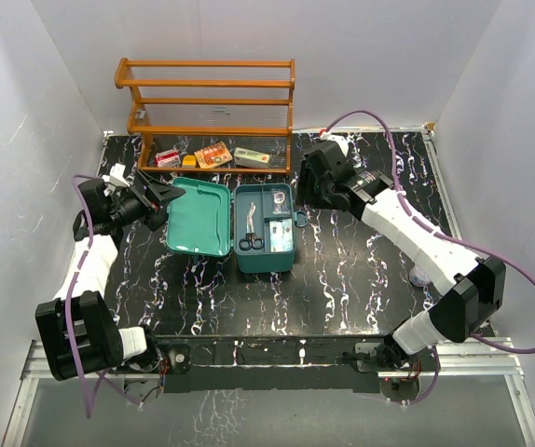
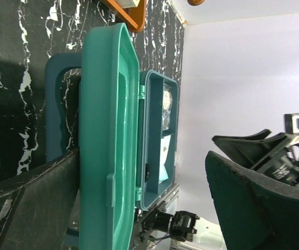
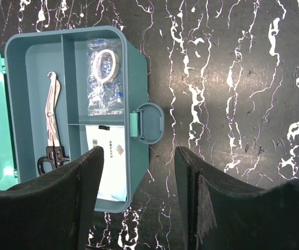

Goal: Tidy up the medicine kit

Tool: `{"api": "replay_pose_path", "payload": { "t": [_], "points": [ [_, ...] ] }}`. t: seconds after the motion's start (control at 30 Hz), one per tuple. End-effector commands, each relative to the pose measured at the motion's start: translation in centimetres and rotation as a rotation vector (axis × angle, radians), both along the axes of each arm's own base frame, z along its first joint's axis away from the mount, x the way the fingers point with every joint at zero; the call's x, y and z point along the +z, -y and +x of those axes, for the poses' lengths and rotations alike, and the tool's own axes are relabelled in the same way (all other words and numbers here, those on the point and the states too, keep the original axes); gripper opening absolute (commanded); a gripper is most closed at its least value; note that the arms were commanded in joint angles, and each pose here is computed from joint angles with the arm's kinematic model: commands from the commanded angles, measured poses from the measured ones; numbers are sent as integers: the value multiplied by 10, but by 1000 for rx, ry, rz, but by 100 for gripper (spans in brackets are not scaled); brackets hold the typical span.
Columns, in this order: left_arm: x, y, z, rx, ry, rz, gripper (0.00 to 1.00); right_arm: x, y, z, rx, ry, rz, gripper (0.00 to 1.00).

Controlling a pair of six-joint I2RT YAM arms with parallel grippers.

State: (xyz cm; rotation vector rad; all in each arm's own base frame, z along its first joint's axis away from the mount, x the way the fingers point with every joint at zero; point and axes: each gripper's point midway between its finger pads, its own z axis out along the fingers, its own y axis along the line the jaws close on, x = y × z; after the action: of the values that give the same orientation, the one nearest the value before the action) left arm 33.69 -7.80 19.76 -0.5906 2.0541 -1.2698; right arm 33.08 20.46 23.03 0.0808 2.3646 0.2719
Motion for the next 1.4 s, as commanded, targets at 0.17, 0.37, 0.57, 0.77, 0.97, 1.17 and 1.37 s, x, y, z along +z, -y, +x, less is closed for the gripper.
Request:
{"api": "replay_pose_path", "payload": {
  "t": [0.17, 0.37, 0.57, 0.77, 0.97, 1.17, 1.37],
  "points": [
    [56, 15, -10, -47, 21, -120, 98, 17, 4, -3, -26, 72, 66, 55],
    [86, 46, -3, -65, 77, -115, 98, 20, 4, -3, -28, 85, 77, 55],
    [93, 87, 1, -115, 75, -90, 98, 24, 9, -1, -48, 103, 64, 55],
    [101, 125, 3, -172, 89, -108, 98, 33, 30, -1, -141, 142, 42, 55],
    [90, 167, 3, -250, 57, -84, 96, 38, 59, -2, -262, 178, 13, 54],
    [91, 194, 6, -303, 53, -100, 96, 42, 69, -2, -289, 192, -1, 54],
    [64, 177, 19, -209, 4, 99, 95, 32, 44, 0, -155, 152, 87, 56]
  ]
}}
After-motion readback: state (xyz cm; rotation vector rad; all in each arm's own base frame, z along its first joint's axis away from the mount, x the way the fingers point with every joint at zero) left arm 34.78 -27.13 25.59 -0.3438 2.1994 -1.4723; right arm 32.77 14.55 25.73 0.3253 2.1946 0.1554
